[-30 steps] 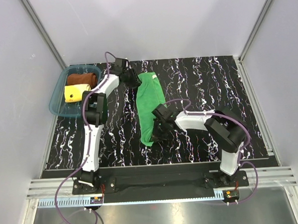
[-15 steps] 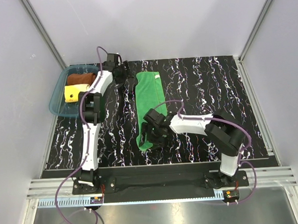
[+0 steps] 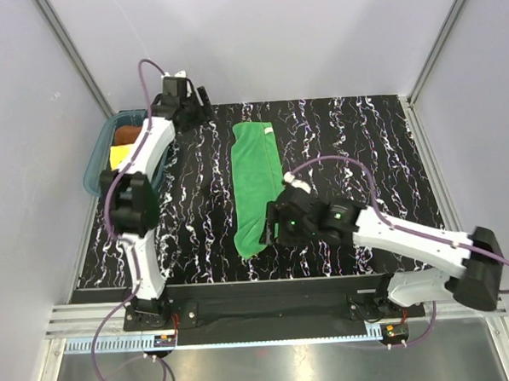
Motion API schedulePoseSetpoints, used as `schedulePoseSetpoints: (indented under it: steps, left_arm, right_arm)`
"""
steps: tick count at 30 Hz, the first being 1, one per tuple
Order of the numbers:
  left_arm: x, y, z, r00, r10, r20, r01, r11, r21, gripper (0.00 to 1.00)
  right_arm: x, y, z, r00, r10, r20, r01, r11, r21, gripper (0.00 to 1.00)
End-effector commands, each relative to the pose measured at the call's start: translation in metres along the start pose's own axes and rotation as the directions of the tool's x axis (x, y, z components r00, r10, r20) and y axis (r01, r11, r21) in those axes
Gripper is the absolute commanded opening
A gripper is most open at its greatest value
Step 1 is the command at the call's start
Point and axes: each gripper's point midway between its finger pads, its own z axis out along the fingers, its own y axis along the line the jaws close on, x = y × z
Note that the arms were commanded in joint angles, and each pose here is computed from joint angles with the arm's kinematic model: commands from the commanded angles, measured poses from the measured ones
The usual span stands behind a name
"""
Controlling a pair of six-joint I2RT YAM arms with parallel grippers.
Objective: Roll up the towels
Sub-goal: Fold the towel
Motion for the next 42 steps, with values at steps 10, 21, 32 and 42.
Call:
schedulePoseSetpoints:
  steps: [10, 21, 32, 42]
  left_arm:
    - [0.150, -0.027, -0.109, 0.991, 0.027, -0.130, -0.015, 0.995, 0.094, 0.71]
    - [0.191, 0.010, -0.197, 0.992, 0.064, -0.109, -0.059, 0.997, 0.056, 0.72]
    - [0.185, 0.019, -0.229, 0.989, 0.128, -0.073, -0.126, 0.991, 0.040, 0.74]
    - [0.197, 0.027, -0.224, 0.987, 0.133, -0.088, -0.131, 0.991, 0.030, 0.74]
  right_arm:
    - [-0.071, -0.079, 0.034, 0.977, -0.117, 0.179, 0.056, 0.949, 0.311, 0.59]
    - [-0.067, -0.090, 0.117, 0.993, -0.102, 0.053, 0.086, 0.965, 0.249, 0.63]
    - [-0.042, -0.101, 0.143, 0.998, -0.060, -0.024, 0.064, 0.969, 0.240, 0.51]
    - [-0.010, -0.118, 0.109, 0.999, -0.002, -0.047, 0.014, 0.965, 0.262, 0.12]
